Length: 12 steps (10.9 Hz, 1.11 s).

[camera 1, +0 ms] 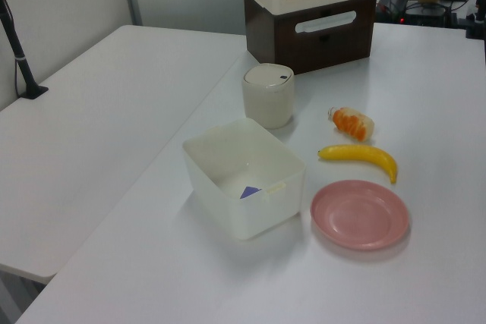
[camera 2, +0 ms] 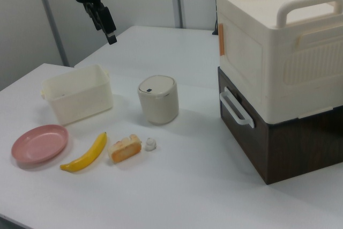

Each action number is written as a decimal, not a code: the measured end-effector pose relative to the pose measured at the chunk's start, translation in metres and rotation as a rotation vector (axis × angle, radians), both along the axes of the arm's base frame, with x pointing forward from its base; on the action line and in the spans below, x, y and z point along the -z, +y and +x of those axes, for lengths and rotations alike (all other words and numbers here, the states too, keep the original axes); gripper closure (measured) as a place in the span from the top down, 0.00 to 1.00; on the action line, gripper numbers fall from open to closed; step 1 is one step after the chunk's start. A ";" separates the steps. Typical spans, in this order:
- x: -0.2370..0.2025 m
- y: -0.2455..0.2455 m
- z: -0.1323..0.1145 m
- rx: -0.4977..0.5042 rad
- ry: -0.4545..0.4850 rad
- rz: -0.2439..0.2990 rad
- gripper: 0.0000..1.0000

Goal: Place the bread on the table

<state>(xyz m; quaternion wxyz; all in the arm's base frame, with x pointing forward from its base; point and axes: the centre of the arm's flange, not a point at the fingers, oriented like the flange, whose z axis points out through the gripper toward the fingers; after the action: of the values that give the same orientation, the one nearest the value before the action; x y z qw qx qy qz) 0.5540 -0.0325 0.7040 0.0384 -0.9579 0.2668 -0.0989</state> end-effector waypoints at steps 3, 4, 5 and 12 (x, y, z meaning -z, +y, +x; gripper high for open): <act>0.000 0.003 0.000 -0.006 0.000 -0.004 1.00; 0.000 0.001 0.000 -0.002 0.000 -0.004 1.00; 0.000 -0.002 0.000 0.004 0.000 -0.004 1.00; 0.026 -0.025 -0.007 -0.218 0.095 0.015 1.00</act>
<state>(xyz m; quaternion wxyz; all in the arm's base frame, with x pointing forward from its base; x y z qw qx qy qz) 0.5473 -0.0578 0.6780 0.0436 -0.9845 0.1635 -0.0463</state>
